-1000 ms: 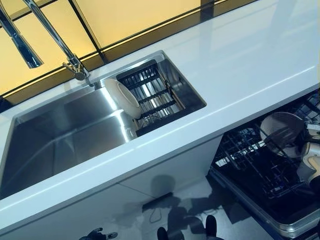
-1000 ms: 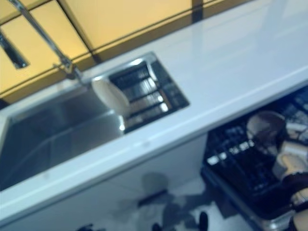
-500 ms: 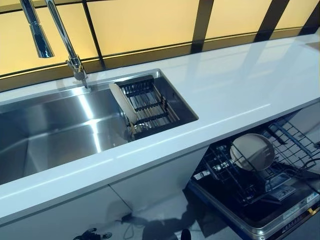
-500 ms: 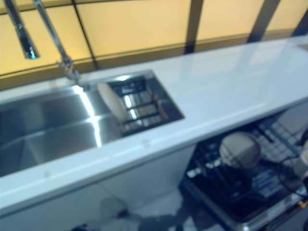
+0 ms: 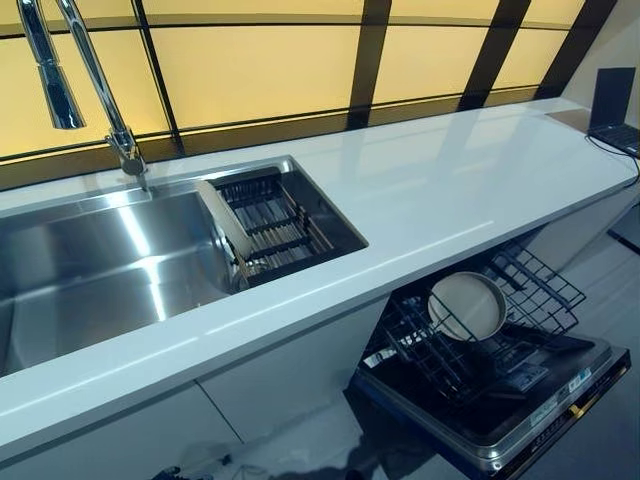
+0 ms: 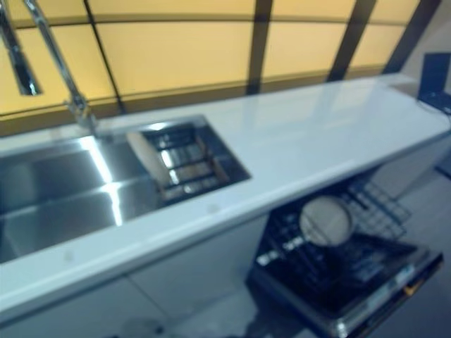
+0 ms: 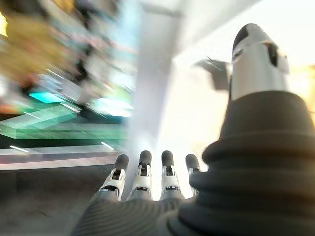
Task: Take plates into dishwasher
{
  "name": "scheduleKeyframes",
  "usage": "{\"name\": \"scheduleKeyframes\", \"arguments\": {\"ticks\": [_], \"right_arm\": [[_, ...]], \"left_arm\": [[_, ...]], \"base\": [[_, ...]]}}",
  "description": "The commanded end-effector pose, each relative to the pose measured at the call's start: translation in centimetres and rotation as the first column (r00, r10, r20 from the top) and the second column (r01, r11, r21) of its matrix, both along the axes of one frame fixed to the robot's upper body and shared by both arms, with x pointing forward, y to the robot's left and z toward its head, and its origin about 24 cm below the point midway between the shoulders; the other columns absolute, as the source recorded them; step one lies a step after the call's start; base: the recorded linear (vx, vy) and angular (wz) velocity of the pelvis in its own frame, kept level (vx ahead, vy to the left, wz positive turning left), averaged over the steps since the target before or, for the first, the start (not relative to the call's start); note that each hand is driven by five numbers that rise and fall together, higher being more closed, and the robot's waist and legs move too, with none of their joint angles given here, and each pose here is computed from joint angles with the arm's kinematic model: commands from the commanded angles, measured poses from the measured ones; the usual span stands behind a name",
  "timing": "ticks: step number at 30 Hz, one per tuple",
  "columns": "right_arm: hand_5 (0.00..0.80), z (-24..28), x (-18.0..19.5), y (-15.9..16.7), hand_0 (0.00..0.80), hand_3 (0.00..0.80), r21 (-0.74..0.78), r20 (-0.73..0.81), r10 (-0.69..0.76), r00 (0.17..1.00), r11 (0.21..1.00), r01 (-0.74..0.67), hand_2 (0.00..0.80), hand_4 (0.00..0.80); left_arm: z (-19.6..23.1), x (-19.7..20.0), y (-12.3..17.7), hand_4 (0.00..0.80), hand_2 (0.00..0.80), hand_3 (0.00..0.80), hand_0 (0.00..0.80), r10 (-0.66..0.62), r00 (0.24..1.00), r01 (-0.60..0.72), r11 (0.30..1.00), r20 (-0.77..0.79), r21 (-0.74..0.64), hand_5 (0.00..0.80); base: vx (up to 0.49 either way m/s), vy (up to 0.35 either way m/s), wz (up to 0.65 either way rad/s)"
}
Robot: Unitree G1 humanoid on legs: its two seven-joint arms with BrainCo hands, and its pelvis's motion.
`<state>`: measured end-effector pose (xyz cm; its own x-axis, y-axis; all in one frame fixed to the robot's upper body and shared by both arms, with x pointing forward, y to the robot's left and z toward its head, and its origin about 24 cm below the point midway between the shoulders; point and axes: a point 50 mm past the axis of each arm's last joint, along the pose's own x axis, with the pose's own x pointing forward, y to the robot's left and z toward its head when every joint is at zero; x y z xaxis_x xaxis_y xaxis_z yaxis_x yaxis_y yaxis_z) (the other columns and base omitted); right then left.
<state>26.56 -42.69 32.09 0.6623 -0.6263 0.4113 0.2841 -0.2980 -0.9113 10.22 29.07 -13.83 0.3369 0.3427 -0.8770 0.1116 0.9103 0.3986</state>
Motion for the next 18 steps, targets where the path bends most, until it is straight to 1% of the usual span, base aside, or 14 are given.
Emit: {"name": "scheduleKeyframes", "arguments": {"ticks": [1,4,6,7,8,11,13,14,16,17,18], "right_arm": [[0.000,6.3,-0.3,4.2,0.000,0.000,-0.290,0.101,0.177,0.979,0.946,-0.142,0.000,0.000],[0.000,7.7,0.5,8.0,0.000,0.000,-0.472,0.062,0.360,0.931,0.832,-0.291,0.000,0.000],[0.000,8.2,0.8,9.9,0.000,0.000,-0.555,0.022,0.416,0.909,0.762,-0.335,0.000,0.000],[0.000,8.3,1.1,10.9,0.000,0.000,-0.602,-0.013,0.450,0.893,0.709,-0.367,0.000,0.000],[0.000,8.3,1.4,11.8,0.000,0.000,-0.632,-0.043,0.463,0.885,0.673,-0.383,0.000,0.000],[0.000,8.3,2.1,14.5,0.000,0.000,-0.683,-0.145,0.513,0.846,0.567,-0.461,0.000,0.000],[0.000,8.1,2.5,16.4,0.000,0.000,-0.702,-0.219,0.552,0.805,0.483,-0.523,0.000,0.000],[0.000,7.9,2.6,17.5,0.000,0.000,-0.714,-0.270,0.568,0.778,0.424,-0.557,0.000,0.000],[0.000,7.7,2.7,19.4,0.000,0.000,-0.721,-0.333,0.588,0.737,0.345,-0.600,0.000,0.000],[0.000,7.7,2.7,20.3,0.000,0.000,-0.726,-0.356,0.591,0.724,0.314,-0.612,0.000,0.000],[0.000,7.8,2.8,21.0,0.000,0.000,-0.725,-0.361,0.595,0.718,0.306,-0.617,0.000,0.000]], "left_arm": [[0.3,-0.3,1.2,0.000,0.000,0.000,0.000,0.013,1.000,-0.012,0.998,-0.017,0.057,0.000],[0.3,-0.4,1.1,0.000,0.000,0.000,0.000,0.022,1.000,-0.021,0.998,-0.012,0.057,0.000],[0.3,-0.3,0.9,0.000,0.000,0.000,0.000,0.022,1.000,-0.021,0.998,-0.009,0.057,0.000],[0.2,-0.3,0.8,0.000,0.000,0.000,0.000,0.022,1.000,-0.021,0.998,-0.010,0.058,0.000],[0.2,-0.4,0.9,0.000,0.000,0.000,0.000,0.025,1.000,-0.025,0.998,-0.008,0.059,0.000],[0.2,-0.5,0.9,0.000,0.000,0.000,0.000,0.033,0.999,-0.032,0.998,-0.007,0.058,0.000],[0.2,-0.7,0.9,0.000,0.000,0.000,0.000,0.044,0.999,-0.043,0.998,-0.005,0.052,0.000],[0.2,-0.7,1.0,0.000,0.000,0.000,0.000,0.048,0.999,-0.048,0.997,-0.007,0.055,0.000],[0.2,-0.9,1.1,0.000,0.000,0.000,0.000,0.055,0.998,-0.054,0.997,-0.009,0.059,0.000],[0.3,-1.0,1.3,0.000,0.000,0.000,0.000,0.059,0.998,-0.058,0.996,-0.010,0.063,0.000],[0.3,-1.1,1.4,0.000,0.000,0.000,0.000,0.061,0.998,-0.060,0.996,-0.009,0.066,0.000]], "base": [[0.007,-0.021,0.19],[0.003,-0.027,0.20],[0.003,-0.018,0.29],[0.005,-0.013,0.32],[0.008,-0.011,0.35],[0.015,-0.005,0.35],[0.021,0.003,0.31],[0.018,0.009,0.20],[0.023,0.011,0.28],[0.025,0.007,0.30],[0.019,0.005,0.26]]}}
